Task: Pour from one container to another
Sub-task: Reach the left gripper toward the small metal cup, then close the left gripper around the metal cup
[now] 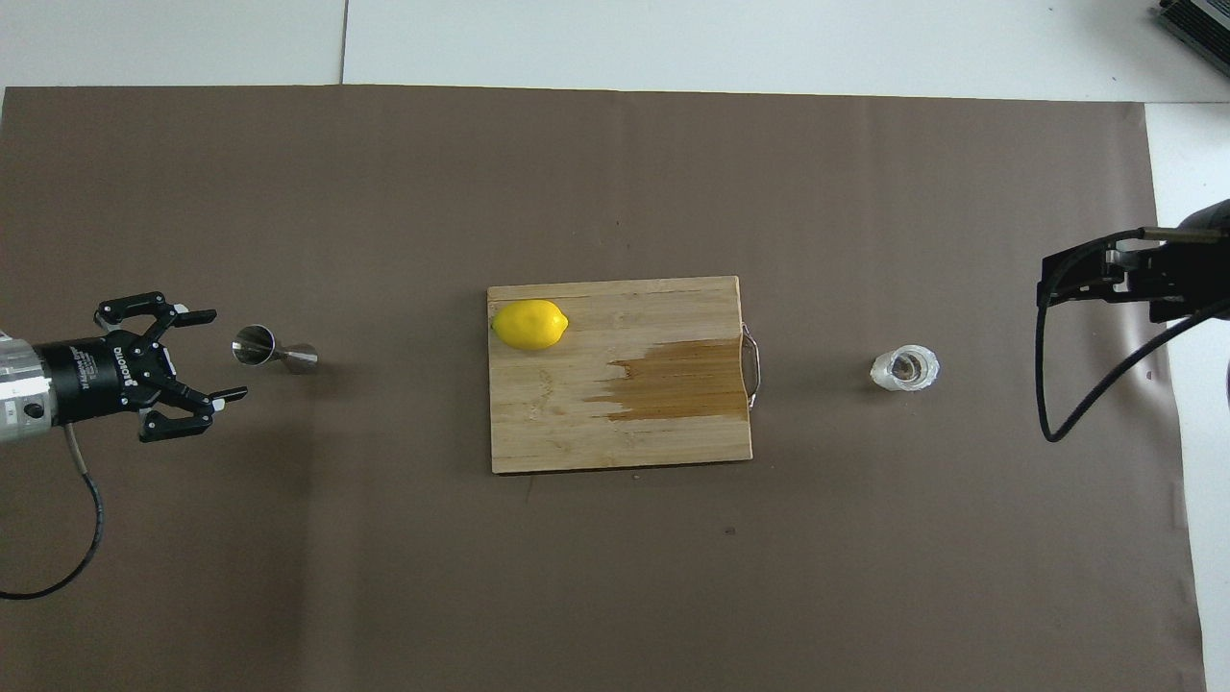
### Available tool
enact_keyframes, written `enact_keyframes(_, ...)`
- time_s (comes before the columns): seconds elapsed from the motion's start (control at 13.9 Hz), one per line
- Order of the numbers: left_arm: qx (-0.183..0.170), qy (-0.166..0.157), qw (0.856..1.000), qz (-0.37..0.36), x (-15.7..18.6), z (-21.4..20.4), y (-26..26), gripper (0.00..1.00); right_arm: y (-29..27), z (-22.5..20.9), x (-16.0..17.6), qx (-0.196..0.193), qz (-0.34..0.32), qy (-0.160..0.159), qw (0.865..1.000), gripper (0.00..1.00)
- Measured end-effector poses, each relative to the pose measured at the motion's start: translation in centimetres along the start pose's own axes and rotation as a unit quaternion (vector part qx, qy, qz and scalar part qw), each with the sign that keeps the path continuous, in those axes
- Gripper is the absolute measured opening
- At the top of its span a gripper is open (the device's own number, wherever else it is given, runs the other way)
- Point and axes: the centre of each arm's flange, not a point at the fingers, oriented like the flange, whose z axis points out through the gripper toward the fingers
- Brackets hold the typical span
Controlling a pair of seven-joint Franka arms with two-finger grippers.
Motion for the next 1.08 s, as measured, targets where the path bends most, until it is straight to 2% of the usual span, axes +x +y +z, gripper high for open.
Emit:
enact_keyframes(0.29, -0.032, -0.035, 0.994, -0.103, 1.2, 0.6, -1.3, 1.00, 0.0, 0.0, 0.0, 0.000, 0.000, 0.000, 1.000, 1.00)
enact_keyframes(0.5, -0.054, -0.038, 0.988, -0.136, 1.4, 1.9, -1.8, 1.00, 0.0, 0.0, 0.0, 0.000, 0.000, 0.000, 1.000, 1.00)
enact_keyframes(0.72, -0.055, -0.040, 0.985, -0.157, 1.9, 3.9, -2.2, 1.00, 0.0, 0.0, 0.0, 0.000, 0.000, 0.000, 1.000, 1.00)
enact_keyframes(0.93, -0.061, -0.039, 0.984, -0.163, 2.5, 3.7, -1.9, 0.97, 0.0, 0.0, 0.0, 0.000, 0.000, 0.000, 1.000, 1.00)
enact_keyframes(1.01, -0.062, -0.038, 0.984, -0.164, 2.5, 3.6, -1.9, 0.91, 0.0, 0.0, 0.0, 0.000, 0.000, 0.000, 1.000, 1.00)
enact_keyframes(1.08, -0.063, -0.038, 0.984, -0.164, 2.6, 3.6, -1.9, 0.91, 0.0, 0.0, 0.0, 0.000, 0.000, 0.000, 1.000, 1.00)
